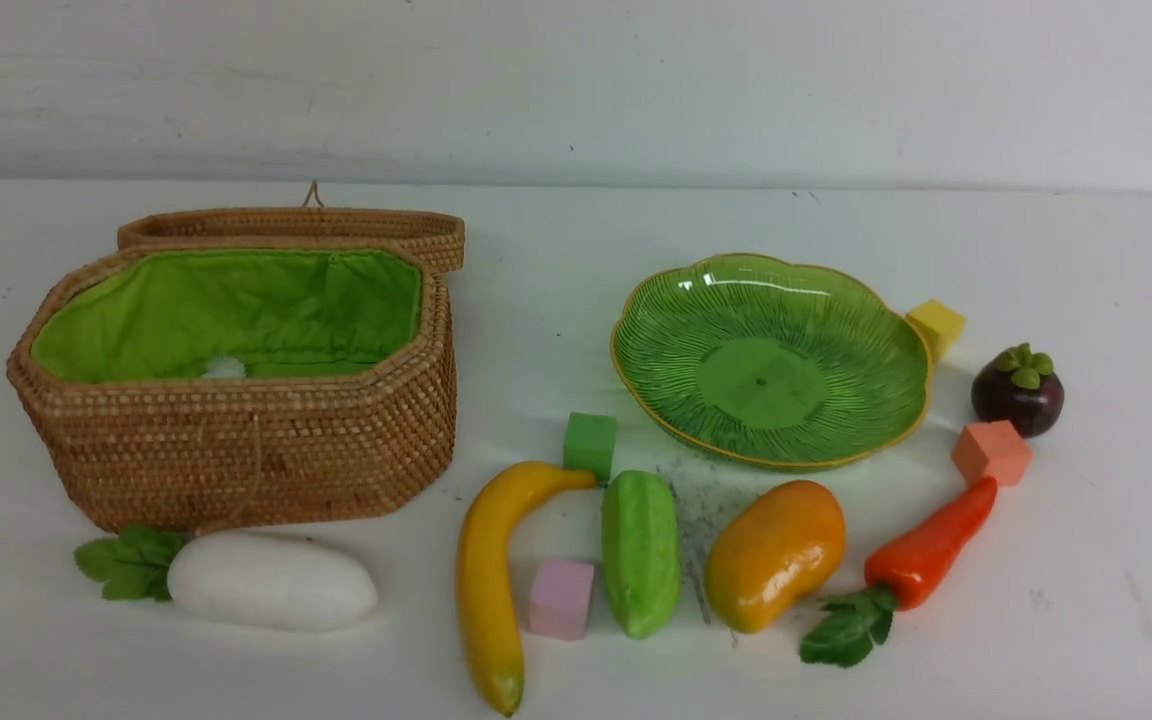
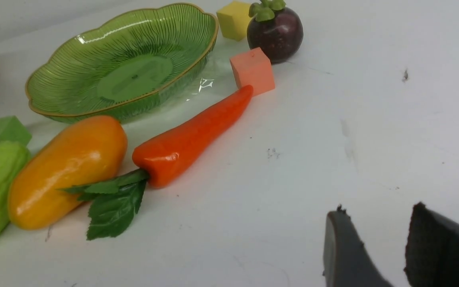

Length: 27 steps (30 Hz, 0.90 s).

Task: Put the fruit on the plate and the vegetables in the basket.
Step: Take a daikon with your left arm and place it on the basket on the left.

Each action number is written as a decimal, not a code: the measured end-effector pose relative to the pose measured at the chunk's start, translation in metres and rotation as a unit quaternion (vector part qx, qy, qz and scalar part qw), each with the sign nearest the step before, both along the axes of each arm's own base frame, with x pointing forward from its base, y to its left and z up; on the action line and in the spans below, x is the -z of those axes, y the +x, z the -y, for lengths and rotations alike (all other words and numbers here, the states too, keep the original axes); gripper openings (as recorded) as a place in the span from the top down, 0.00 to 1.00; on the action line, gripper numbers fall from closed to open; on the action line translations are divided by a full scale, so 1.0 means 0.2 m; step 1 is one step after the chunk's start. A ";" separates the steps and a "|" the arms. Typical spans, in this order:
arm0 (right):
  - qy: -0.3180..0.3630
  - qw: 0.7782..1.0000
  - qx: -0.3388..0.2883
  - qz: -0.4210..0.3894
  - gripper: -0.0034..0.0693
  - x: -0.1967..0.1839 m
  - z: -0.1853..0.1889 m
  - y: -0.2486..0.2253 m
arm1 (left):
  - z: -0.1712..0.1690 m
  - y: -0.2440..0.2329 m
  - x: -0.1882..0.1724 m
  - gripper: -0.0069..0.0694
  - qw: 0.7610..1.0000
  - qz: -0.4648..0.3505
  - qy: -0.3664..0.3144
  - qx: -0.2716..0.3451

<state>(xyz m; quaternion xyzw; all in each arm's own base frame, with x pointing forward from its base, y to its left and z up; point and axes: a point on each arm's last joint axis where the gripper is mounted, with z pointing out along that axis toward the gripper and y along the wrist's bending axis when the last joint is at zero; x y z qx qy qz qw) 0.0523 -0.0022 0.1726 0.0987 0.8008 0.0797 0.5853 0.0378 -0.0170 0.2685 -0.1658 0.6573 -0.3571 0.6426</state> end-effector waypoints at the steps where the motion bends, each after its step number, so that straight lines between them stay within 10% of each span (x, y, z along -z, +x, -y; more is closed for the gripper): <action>1: 0.000 1.000 0.000 0.000 0.62 0.00 0.00 0.00 | 0.01 -0.01 -0.05 0.93 1.000 -0.010 0.026 0.013; 7: 0.002 1.000 -0.002 0.015 0.62 -0.01 0.00 0.00 | 0.08 0.03 -0.19 0.93 0.978 -0.122 0.141 0.091; 20: 0.250 0.956 -0.009 0.152 0.66 -0.16 -0.04 0.02 | 0.14 0.27 -0.21 0.93 0.894 -0.285 0.275 0.209; 27: 0.137 0.985 -0.102 0.033 0.79 -0.61 -0.07 -0.05 | 0.20 0.40 -0.26 0.93 0.854 -0.313 0.322 0.264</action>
